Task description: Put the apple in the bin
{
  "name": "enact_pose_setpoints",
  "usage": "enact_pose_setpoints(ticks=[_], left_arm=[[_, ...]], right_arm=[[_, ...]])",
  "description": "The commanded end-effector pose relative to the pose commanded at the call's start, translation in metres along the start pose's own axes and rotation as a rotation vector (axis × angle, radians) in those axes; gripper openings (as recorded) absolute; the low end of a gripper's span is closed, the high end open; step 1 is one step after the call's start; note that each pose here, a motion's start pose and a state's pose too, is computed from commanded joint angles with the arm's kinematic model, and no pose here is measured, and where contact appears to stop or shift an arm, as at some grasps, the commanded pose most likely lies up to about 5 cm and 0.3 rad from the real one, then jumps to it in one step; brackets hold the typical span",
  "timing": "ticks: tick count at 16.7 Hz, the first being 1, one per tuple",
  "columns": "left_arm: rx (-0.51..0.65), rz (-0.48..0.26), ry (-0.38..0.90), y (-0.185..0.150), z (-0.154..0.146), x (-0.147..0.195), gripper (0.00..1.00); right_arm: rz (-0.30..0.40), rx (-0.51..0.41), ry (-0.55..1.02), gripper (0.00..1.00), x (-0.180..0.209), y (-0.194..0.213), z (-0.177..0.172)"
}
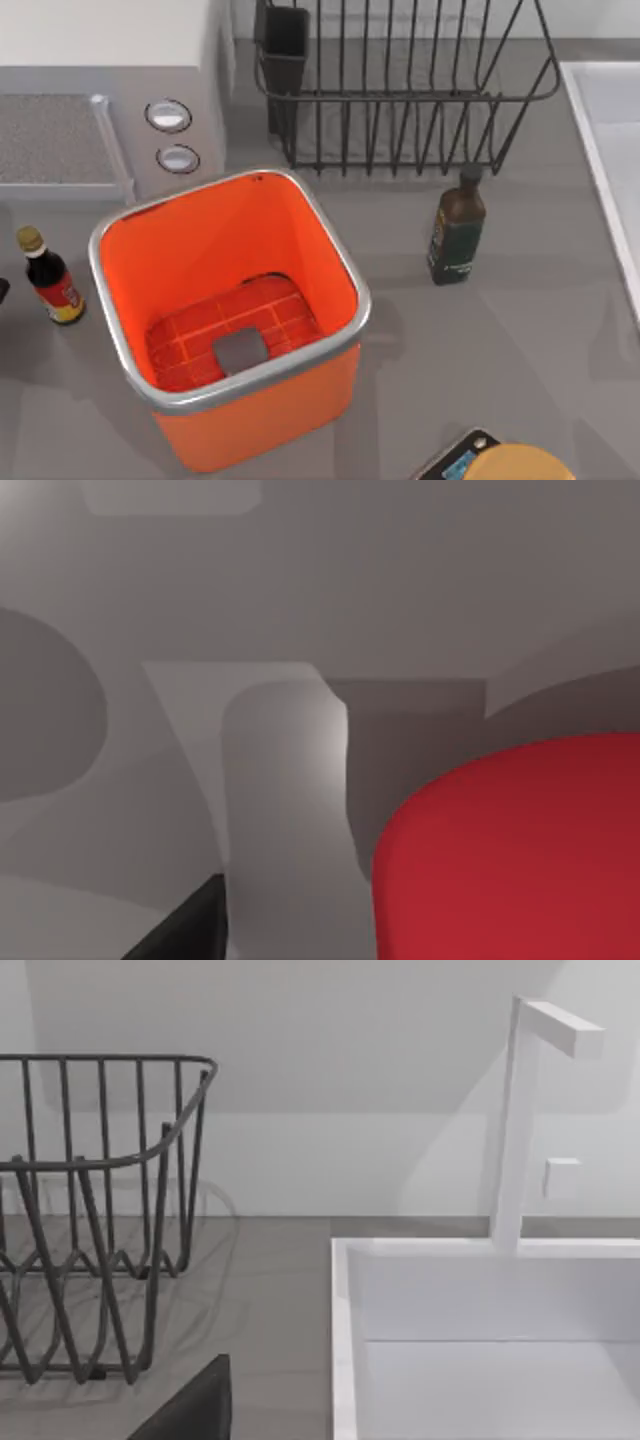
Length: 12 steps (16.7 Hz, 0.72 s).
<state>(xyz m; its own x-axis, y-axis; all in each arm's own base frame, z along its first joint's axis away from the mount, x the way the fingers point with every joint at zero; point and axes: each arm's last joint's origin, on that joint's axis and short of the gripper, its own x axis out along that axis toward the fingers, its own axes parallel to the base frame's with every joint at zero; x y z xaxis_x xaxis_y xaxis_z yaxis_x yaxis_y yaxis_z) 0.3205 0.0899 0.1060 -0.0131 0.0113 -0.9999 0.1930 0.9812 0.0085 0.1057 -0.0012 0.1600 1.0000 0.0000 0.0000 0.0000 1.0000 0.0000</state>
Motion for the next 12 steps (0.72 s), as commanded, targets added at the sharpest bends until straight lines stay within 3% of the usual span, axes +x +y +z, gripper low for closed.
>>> enact_pose_setpoints(ticks=[10, 12], left_arm=[[0.0, 0.0, 0.0, 0.0, 0.0, 0.0, 0.02], [0.0, 0.0, 0.0, 0.0, 0.0, 0.0, 0.0]], right_arm=[[0.0, 0.0, 0.0, 1.0, 0.0, 0.0, 0.0], [0.0, 0.0, 0.0, 1.0, 0.0, 0.0, 0.0]])
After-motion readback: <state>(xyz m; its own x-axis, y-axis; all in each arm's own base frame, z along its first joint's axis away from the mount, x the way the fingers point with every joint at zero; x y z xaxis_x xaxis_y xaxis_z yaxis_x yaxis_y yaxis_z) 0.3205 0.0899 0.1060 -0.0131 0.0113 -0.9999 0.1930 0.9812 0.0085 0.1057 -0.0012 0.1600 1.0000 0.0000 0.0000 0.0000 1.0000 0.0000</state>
